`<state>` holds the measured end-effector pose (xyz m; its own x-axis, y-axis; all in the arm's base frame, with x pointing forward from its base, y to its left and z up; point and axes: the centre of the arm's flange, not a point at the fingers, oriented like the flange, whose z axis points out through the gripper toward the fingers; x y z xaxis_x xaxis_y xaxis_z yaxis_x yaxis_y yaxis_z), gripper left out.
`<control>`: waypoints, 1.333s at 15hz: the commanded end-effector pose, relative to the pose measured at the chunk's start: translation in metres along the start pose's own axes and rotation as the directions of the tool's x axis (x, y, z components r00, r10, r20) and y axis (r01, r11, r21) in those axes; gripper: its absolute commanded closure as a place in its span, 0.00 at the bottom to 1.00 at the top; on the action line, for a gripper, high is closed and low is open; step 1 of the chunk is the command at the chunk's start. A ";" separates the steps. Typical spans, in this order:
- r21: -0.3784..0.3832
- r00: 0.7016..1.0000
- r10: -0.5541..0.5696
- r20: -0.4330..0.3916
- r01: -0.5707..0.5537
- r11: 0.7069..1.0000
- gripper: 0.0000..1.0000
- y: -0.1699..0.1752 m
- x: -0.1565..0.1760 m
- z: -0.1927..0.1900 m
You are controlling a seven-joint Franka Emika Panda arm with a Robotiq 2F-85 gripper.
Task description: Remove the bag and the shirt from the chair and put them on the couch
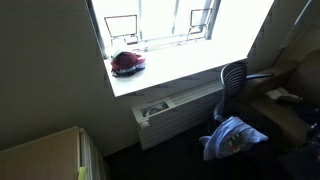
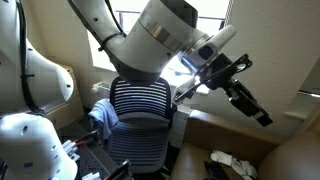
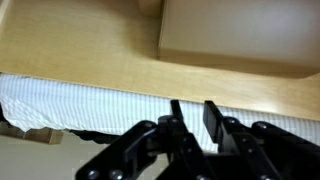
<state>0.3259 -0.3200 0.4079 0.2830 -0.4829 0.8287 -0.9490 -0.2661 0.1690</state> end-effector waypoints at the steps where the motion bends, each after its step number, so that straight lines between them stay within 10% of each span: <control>1: 0.000 1.000 0.000 0.000 0.000 1.000 0.70 0.000 0.000 0.000; 2: 0.000 1.000 0.000 0.000 0.000 1.000 0.45 0.000 0.000 0.000; 9: 0.346 0.976 -0.061 0.209 -0.016 0.938 0.03 -0.078 -0.085 -0.113; 12: 0.488 0.962 -0.165 0.217 0.040 0.872 0.00 -0.105 -0.131 -0.169; 13: 0.423 0.975 -0.109 0.195 0.017 0.906 0.01 -0.117 -0.122 -0.117; 20: 0.471 0.952 -0.157 0.264 0.015 0.882 0.00 -0.133 -0.154 -0.135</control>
<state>0.3866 -0.1005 0.3449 0.4379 -0.5977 0.6716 -0.7625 -0.6427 -0.0748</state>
